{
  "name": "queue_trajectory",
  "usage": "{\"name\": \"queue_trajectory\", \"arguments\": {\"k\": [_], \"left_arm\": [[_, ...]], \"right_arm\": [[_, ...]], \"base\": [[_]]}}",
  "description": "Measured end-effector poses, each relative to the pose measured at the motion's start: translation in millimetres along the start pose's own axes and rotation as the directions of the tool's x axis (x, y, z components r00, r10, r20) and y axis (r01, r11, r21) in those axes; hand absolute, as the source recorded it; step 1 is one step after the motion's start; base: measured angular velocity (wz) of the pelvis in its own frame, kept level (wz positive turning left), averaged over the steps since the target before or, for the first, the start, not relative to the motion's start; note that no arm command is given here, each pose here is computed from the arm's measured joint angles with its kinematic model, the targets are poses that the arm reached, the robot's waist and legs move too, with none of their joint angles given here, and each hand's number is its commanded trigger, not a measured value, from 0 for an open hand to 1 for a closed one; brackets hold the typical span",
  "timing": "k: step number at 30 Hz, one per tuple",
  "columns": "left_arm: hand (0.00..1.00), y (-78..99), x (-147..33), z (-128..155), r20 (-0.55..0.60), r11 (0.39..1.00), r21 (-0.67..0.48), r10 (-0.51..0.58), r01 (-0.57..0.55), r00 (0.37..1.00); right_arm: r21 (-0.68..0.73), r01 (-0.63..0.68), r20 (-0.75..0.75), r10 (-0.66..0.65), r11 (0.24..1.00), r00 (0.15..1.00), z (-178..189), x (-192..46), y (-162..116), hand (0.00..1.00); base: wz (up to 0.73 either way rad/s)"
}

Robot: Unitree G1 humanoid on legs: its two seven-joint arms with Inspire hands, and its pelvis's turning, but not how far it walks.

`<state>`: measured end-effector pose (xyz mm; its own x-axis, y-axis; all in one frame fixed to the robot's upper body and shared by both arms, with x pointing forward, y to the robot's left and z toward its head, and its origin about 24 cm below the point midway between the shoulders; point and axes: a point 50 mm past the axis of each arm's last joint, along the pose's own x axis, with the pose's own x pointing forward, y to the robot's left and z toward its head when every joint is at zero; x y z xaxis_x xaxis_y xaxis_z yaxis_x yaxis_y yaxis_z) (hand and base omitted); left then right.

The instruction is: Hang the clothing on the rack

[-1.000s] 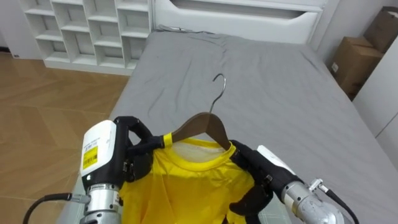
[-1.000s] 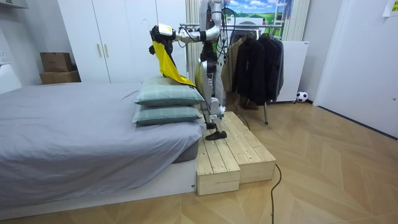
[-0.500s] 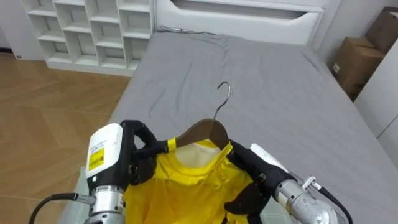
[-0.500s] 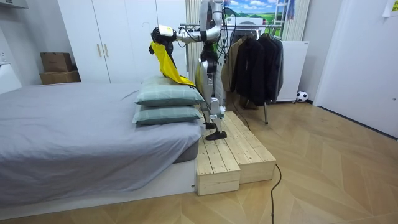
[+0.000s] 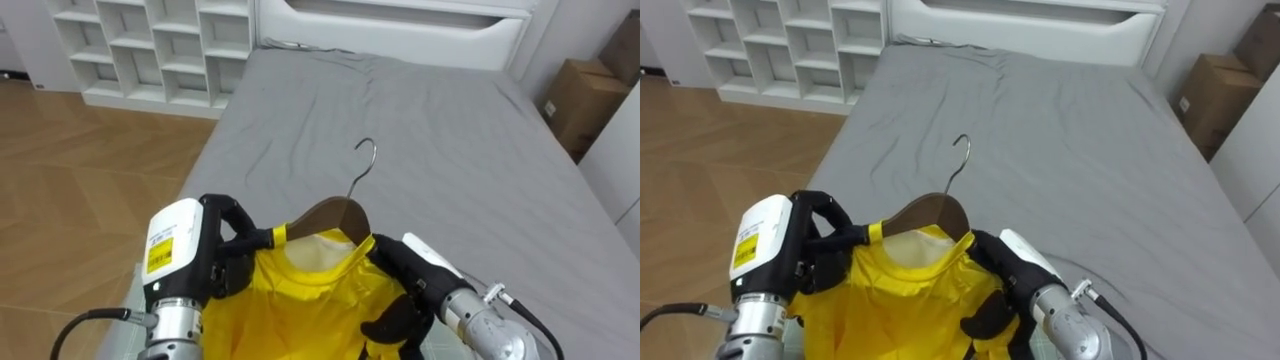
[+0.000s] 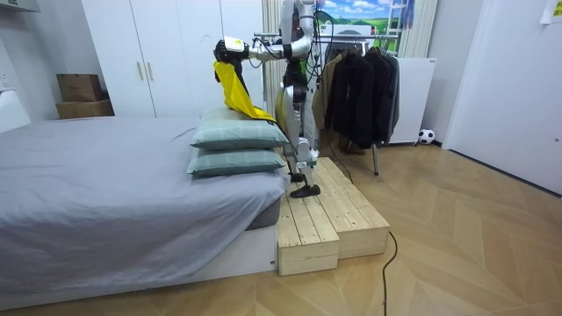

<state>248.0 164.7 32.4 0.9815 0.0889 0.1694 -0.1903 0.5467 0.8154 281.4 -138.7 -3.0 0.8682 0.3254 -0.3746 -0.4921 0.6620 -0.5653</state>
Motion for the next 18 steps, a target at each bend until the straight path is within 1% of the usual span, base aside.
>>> {"name": "queue_trajectory", "arguments": {"k": [11,18], "left_arm": [[1.00,-1.3,-0.2,1.7,0.004,1.000,-0.006,-0.003,0.003,1.000],[1.00,-5.5,-1.0,5.7,0.015,0.999,-0.020,-0.030,0.031,0.999]], "right_arm": [[-0.004,0.027,0.001,-0.027,1.000,1.000,0.6,0.4,-2.0,1.00],[-0.012,0.023,-0.021,-0.023,1.000,1.000,-3.5,2.7,2.5,1.00]], "base": [[0.00],[0.00]]}}
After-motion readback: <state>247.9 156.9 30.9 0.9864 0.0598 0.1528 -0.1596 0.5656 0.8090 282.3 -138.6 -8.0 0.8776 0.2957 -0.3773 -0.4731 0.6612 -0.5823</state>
